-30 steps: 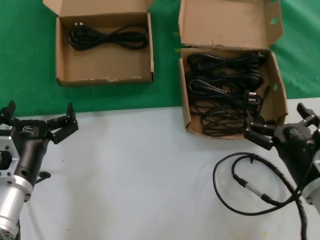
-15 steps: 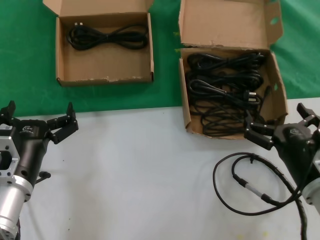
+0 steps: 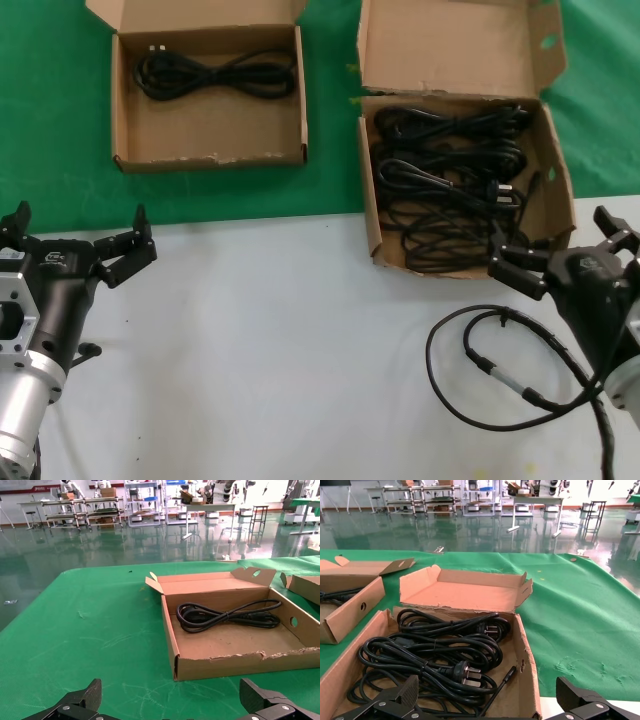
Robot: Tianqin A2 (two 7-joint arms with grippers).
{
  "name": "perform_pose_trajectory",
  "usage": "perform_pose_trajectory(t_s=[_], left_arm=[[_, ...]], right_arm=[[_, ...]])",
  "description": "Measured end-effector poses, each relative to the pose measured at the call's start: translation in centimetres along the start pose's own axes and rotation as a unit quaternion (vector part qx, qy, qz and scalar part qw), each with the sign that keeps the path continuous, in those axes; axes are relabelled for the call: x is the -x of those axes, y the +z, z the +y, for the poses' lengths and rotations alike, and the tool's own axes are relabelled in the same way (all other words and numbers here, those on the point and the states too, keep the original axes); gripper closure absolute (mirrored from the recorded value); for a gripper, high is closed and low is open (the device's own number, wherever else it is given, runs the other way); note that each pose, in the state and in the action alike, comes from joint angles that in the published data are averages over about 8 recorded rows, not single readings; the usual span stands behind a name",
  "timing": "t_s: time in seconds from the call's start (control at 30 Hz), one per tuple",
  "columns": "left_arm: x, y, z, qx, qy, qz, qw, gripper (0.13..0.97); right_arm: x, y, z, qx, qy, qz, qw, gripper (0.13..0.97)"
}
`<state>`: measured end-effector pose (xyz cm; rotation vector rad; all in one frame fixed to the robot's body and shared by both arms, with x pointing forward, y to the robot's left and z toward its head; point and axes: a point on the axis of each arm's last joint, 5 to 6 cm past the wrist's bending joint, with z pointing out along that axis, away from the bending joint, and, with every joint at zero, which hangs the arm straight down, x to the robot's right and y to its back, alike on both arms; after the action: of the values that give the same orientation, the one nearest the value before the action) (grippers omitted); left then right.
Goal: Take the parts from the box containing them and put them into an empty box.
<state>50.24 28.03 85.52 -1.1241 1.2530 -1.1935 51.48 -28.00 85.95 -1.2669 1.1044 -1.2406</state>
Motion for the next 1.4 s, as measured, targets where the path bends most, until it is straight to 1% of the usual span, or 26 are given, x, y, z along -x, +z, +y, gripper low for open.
perform_pose_trajectory(t_s=[1.4], left_arm=[[0.0,0.0,0.0,0.0,0.0,0.0,1.0,0.132]], right_arm=[[0.0,0.0,0.0,0.0,0.0,0.0,1.0,0.13]])
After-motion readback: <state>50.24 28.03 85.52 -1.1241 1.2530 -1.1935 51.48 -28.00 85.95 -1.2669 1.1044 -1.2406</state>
